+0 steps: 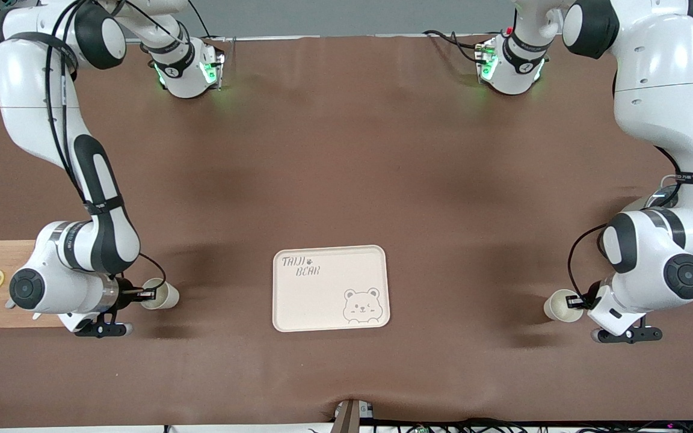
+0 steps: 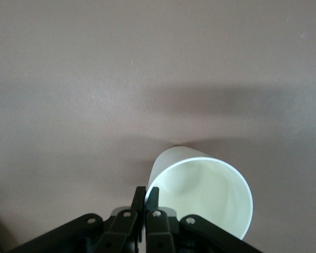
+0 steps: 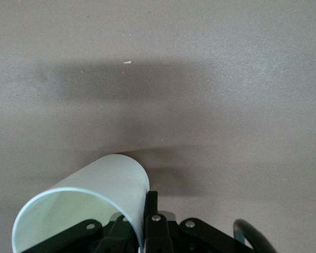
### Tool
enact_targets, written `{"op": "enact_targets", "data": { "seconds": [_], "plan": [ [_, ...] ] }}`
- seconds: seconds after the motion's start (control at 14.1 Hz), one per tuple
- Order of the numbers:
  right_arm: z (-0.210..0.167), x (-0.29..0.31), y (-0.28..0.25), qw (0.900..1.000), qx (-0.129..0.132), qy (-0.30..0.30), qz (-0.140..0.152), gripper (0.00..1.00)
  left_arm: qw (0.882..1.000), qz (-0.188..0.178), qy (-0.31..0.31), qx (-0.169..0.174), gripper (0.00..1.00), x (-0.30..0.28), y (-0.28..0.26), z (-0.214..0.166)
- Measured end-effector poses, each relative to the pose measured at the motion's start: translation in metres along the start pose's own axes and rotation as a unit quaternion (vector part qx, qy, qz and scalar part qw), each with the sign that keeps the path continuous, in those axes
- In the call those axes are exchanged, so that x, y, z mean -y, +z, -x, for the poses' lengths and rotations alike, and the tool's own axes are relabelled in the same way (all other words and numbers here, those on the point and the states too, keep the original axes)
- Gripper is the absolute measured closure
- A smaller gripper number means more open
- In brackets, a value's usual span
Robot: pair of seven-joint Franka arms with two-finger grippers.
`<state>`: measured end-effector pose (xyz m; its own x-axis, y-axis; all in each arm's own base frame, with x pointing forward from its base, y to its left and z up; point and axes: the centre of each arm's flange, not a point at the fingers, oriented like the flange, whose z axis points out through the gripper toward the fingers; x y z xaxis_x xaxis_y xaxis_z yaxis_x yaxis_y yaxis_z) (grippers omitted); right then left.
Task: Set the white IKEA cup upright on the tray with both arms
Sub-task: 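Lower both grippers around the cups and close them on the rims, then carry both cups over the bear tray and tilt them upright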
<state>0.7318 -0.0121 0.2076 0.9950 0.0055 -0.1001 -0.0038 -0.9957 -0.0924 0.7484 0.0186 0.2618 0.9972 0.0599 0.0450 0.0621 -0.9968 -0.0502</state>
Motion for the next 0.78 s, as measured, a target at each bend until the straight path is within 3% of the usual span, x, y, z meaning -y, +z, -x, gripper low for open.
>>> {"op": "enact_targets", "data": {
  "seconds": [0.21,0.36,0.78],
  "plan": [
    [-0.001,0.006,-0.004,1.000,0.004,-0.004,-0.002,0.96,1.000,0.002,-0.020,-0.008,0.96,-0.017,-0.008,-0.003],
    [0.000,0.020,-0.016,1.000,0.021,-0.008,-0.005,0.96,0.999,0.005,-0.040,-0.014,0.96,-0.037,-0.016,-0.004],
    [0.000,0.081,-0.060,0.998,0.044,0.045,-0.005,0.96,0.994,0.015,-0.109,-0.026,0.96,-0.113,-0.038,0.005]
  ]
}}
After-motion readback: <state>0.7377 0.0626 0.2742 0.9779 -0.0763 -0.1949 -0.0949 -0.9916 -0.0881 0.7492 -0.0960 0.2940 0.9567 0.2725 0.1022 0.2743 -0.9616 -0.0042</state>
